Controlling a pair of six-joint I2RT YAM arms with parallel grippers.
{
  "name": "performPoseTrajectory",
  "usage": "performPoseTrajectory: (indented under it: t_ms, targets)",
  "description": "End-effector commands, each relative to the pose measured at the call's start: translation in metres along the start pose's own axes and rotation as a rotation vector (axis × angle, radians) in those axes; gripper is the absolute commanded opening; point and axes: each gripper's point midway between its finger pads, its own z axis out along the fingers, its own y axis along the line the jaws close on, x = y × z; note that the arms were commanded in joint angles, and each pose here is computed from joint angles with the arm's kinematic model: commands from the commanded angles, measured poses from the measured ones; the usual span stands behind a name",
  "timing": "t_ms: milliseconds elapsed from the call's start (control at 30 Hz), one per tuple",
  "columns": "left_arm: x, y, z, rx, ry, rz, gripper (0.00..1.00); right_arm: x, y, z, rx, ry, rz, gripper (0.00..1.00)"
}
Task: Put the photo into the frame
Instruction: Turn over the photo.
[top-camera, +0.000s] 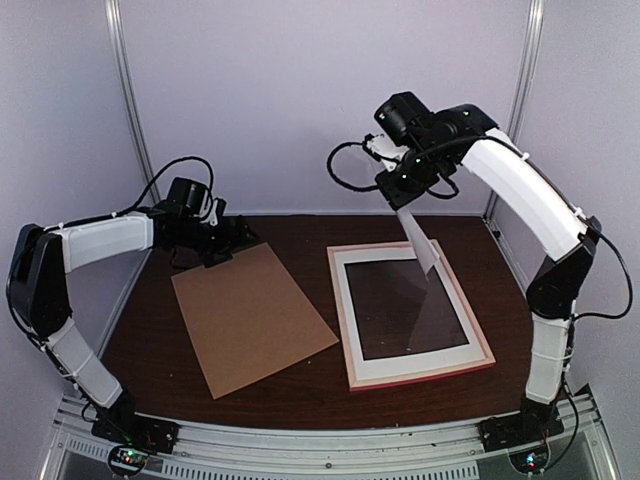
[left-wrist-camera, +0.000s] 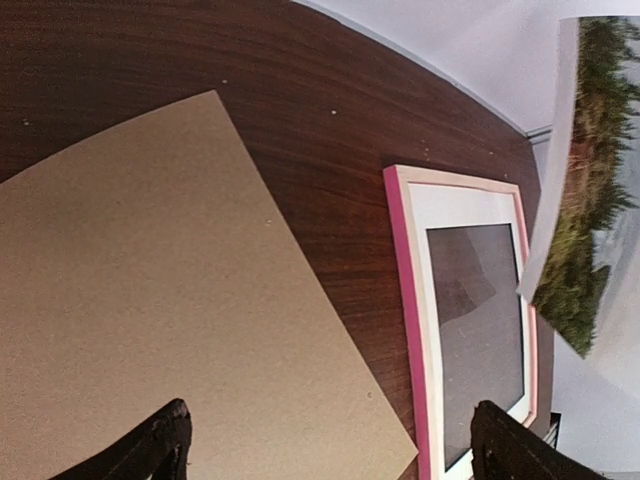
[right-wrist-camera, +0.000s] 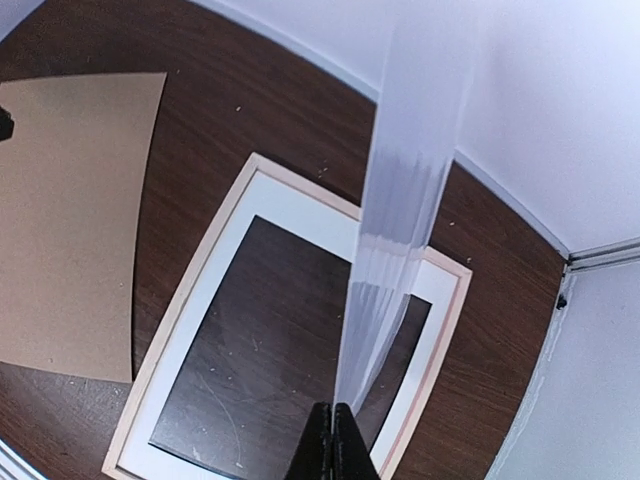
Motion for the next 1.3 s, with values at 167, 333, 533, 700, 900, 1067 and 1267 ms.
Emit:
performPoseTrajectory:
  t_ms: [167, 333, 533, 700, 900, 1067, 1267]
  targets:
    - [-0.007, -0.049, 0.000, 0.198, -0.076, -0.067, 0.98, 0.004, 0.112, 0.040, -0.228, 0.043, -0.080, 0.00]
    - [-0.005, -0.047, -0.001, 0.227, -0.102, -0.109, 0.98, 0.008, 0.160, 0.066, -0.404, 0.059, -0.024, 0.00]
    - [0.003, -0.040, -0.003, 0.301, -0.146, -0.263, 0.97, 0.014, 0.201, 0.096, -0.549, 0.095, 0.058, 0.00]
    - [0.010, -0.030, -0.010, 0.332, -0.197, -0.349, 0.96, 0.017, 0.217, 0.114, -0.585, 0.113, 0.114, 0.00]
    - [0.009, -0.030, -0.011, 0.333, -0.208, -0.338, 0.95, 0.019, 0.227, 0.125, -0.610, 0.123, 0.159, 0.00]
    - [0.009, -0.034, 0.001, 0.357, -0.169, -0.364, 0.94, 0.020, 0.236, 0.132, -0.638, 0.127, 0.194, 0.01]
    - [0.004, -0.043, 0.008, 0.401, -0.164, -0.371, 0.90, 0.023, 0.244, 0.139, -0.648, 0.136, 0.208, 0.03]
